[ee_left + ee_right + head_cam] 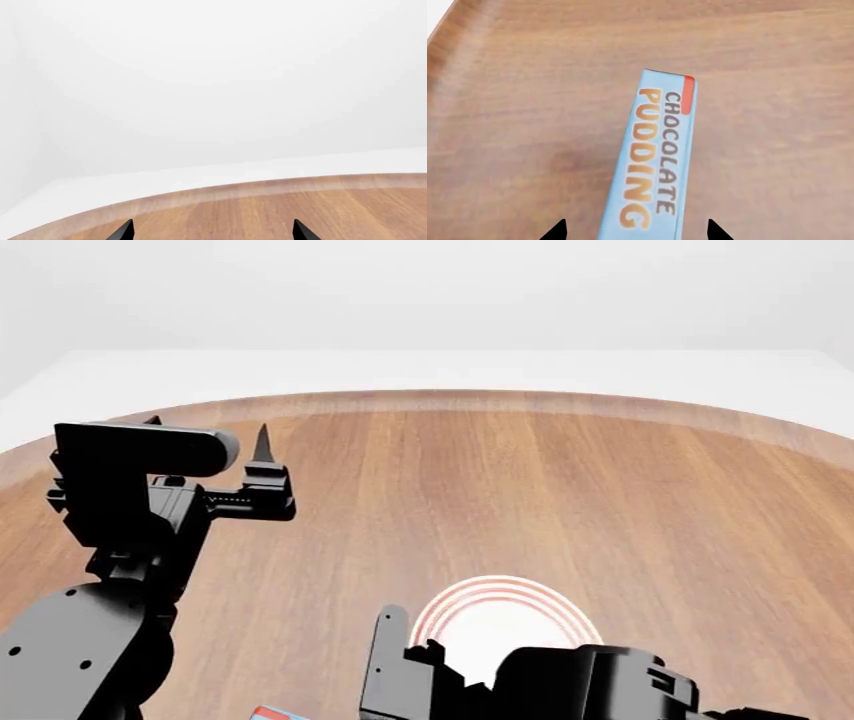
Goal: Put the chocolate pudding to the right of the plate.
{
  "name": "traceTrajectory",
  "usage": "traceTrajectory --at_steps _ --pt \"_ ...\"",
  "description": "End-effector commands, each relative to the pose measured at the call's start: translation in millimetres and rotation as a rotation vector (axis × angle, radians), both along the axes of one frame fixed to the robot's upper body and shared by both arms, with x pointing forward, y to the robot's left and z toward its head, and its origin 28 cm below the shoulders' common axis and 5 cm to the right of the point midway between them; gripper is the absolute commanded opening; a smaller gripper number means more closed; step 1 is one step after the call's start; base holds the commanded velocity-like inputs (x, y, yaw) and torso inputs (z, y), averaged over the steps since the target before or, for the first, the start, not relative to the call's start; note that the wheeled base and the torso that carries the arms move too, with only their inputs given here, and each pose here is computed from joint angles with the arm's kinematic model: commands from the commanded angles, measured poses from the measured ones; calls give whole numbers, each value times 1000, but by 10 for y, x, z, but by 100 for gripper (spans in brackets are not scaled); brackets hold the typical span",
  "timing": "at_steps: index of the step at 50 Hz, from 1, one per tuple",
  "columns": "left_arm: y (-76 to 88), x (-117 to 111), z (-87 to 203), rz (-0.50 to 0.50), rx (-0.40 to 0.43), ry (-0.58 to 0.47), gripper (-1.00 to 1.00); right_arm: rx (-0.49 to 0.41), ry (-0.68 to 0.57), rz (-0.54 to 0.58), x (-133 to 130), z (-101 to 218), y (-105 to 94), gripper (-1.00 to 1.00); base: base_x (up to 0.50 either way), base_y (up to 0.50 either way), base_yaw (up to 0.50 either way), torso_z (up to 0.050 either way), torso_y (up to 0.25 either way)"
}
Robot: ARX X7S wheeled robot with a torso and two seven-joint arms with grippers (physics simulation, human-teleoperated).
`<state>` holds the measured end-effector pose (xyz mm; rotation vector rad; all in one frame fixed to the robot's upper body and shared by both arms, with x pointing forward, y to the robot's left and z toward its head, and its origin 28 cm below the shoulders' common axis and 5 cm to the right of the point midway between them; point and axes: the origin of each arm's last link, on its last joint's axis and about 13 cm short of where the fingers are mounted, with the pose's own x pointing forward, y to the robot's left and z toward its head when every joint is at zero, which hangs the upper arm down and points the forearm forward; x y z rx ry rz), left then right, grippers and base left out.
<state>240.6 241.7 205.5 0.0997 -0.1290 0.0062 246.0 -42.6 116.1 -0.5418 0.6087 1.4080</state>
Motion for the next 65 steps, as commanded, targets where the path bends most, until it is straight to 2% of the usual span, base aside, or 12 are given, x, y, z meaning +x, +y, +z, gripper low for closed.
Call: traceTrajectory --at_steps 1,35,46,47,59,65 --pt "1 2 -9 -1 -3 2 100 -2 31 -1 50 -102 14 100 0 0 0 0 0" --pt "10 0 -26 1 -6 3 100 -48 135 2 101 -534 61 100 0 0 0 0 0" --pt "11 7 -35 0 -7 5 100 -47 144 5 98 -545 64 100 0 0 0 0 0" --pt "11 6 -34 1 -7 4 100 -48 146 8 95 -543 62 -100 0 0 0 0 0" --pt "18 10 -40 3 -8 6 100 -34 119 -11 98 -496 68 -100 0 0 0 0 0" --pt "22 1 -31 4 -8 5 100 -31 44 -26 75 -239 65 -100 0 0 0 0 0"
